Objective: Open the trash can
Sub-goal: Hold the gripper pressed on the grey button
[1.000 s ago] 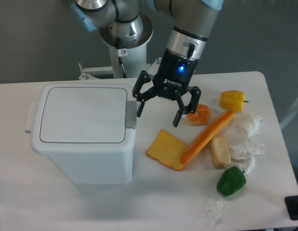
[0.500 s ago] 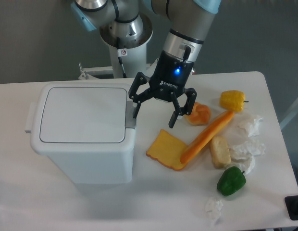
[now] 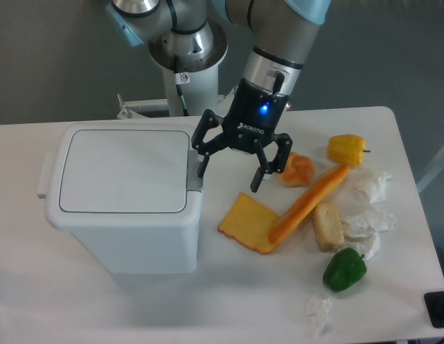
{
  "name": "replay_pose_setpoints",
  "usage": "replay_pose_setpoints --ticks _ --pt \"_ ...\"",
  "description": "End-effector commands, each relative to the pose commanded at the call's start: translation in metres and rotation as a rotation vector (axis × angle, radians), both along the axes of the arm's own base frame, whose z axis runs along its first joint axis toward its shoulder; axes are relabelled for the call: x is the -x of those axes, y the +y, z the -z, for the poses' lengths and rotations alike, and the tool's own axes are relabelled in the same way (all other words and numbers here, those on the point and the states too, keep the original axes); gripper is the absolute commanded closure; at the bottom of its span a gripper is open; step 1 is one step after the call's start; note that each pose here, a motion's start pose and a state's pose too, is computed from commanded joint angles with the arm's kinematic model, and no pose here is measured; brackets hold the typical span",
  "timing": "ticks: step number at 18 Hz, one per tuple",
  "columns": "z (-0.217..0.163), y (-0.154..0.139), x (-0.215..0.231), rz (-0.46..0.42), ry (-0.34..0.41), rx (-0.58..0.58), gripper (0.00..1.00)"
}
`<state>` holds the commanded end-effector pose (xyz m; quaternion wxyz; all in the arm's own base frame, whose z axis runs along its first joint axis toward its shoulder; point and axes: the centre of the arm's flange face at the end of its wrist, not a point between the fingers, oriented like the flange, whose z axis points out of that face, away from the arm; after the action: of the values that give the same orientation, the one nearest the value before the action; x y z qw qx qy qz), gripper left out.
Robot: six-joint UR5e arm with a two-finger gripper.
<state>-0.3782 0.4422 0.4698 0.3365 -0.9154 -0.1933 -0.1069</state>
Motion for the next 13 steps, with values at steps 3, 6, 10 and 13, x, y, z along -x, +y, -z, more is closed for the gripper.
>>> replay_pose_setpoints --ticks 3,6,10,13 --pt "0.0016 -0.0003 -0.0002 -0.001 -0.002 0.003 0.0" --pt "0.0024 -0.0004 -0.0004 0.001 -0.002 0.003 0.0" --pt "0.0068 -0.0012 -0.0018 0.003 -0.007 0.007 0.0" --pt "0.0076 -0.0013 -0.002 0.004 -0.007 0.008 0.0"
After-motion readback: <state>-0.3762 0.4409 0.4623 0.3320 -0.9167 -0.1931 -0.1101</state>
